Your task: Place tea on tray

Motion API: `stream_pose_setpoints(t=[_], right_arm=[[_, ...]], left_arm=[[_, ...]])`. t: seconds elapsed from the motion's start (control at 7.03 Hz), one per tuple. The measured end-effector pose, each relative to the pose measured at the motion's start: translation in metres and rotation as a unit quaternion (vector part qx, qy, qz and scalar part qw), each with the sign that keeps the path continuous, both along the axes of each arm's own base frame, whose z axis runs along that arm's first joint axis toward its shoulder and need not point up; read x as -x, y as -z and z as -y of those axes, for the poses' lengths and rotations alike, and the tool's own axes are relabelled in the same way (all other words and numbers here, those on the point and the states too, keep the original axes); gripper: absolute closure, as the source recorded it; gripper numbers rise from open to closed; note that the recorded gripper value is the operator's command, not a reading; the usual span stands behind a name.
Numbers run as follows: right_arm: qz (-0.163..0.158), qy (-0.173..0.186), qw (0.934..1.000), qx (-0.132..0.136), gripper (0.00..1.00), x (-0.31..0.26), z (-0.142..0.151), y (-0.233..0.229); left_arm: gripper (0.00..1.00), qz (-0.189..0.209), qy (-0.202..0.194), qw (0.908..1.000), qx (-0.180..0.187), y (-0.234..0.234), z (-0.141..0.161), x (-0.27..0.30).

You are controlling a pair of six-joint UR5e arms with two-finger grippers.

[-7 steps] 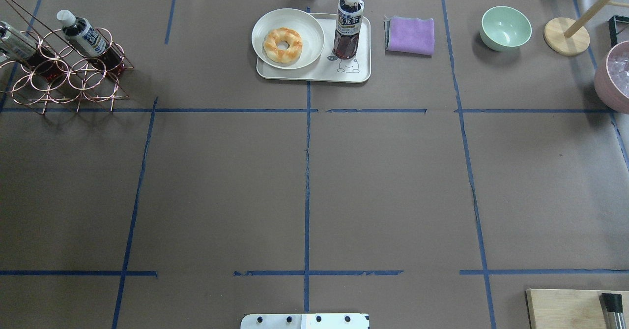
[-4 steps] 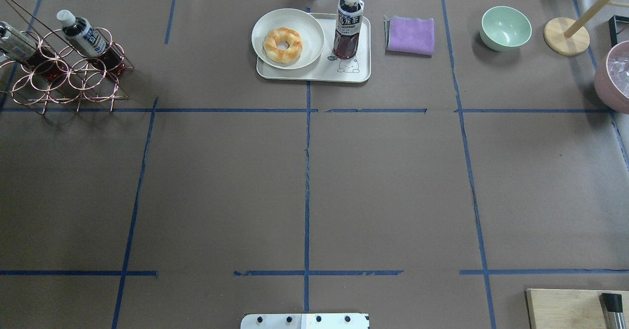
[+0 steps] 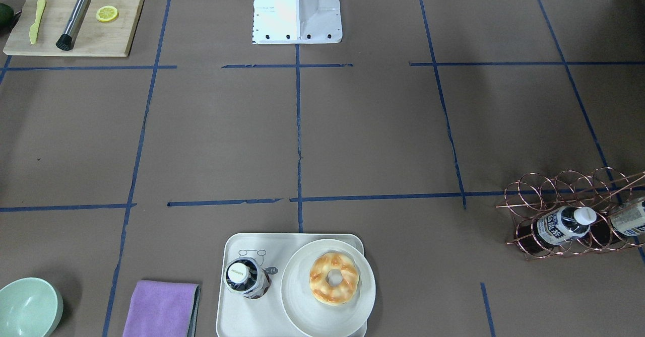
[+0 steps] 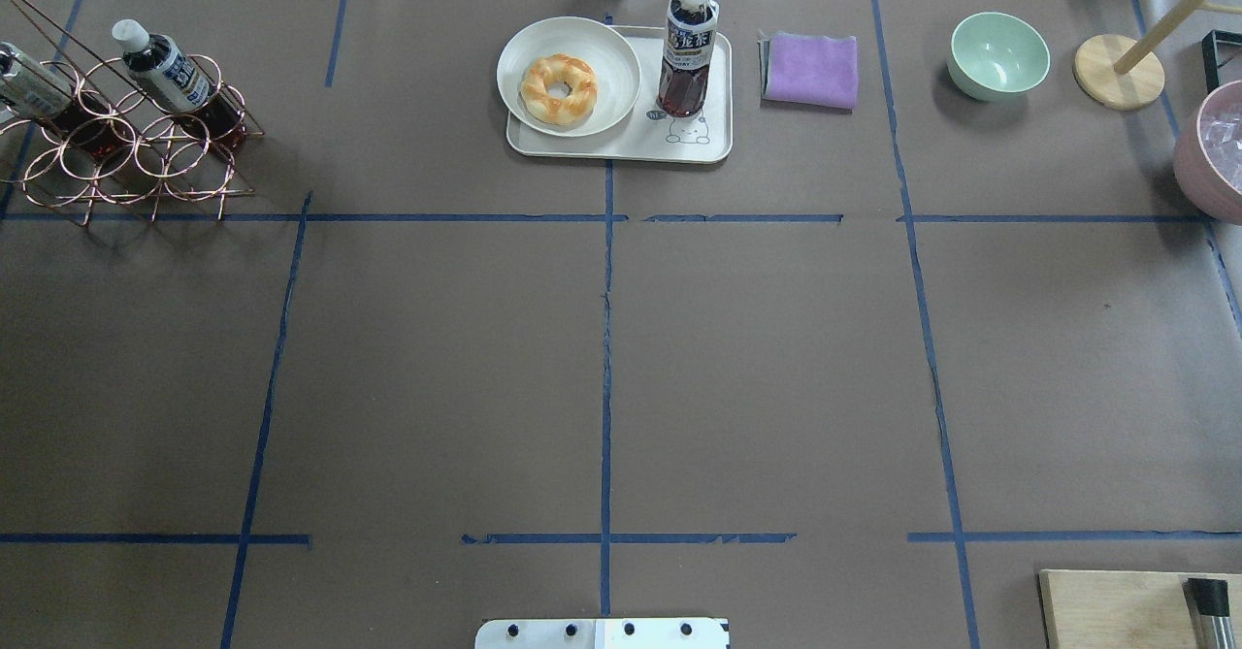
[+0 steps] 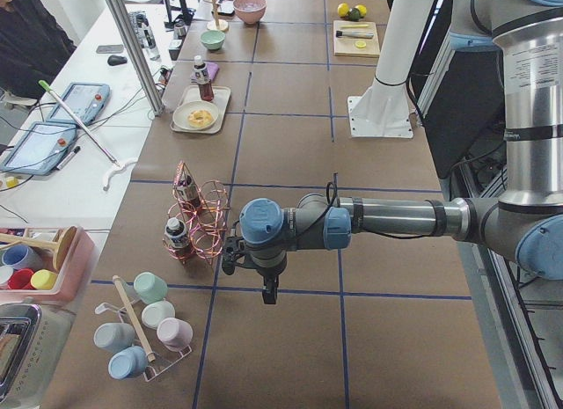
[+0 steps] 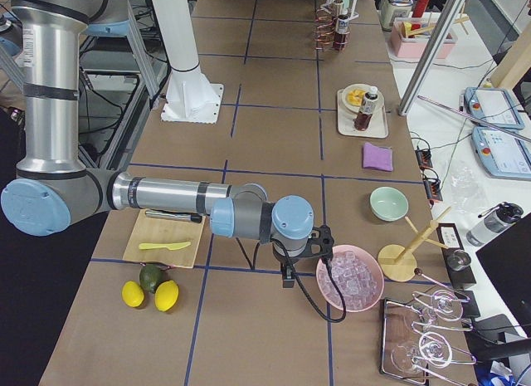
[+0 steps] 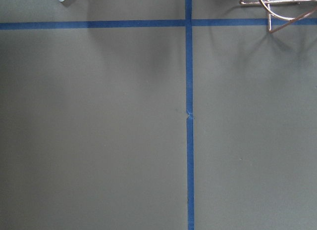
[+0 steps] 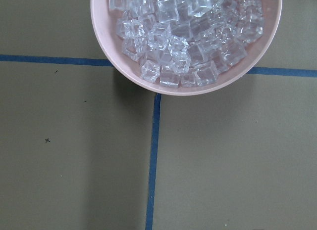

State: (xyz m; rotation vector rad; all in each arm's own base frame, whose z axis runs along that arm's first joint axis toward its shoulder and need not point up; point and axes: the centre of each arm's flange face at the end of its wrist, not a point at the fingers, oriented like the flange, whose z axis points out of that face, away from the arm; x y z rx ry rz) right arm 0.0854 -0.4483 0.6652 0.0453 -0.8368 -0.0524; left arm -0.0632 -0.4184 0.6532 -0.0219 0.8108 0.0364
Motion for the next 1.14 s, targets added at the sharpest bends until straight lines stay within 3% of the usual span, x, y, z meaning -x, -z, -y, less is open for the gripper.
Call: stream_pose_setpoints(t=[1.14], right_arm=[[-0.001, -0.001, 1.0, 0.0, 0.0, -0.001, 0.0, 0.0]], left_arm=[[0.0, 0.0, 0.024, 0.9997, -0.001, 0.001, 0.002, 0.018]])
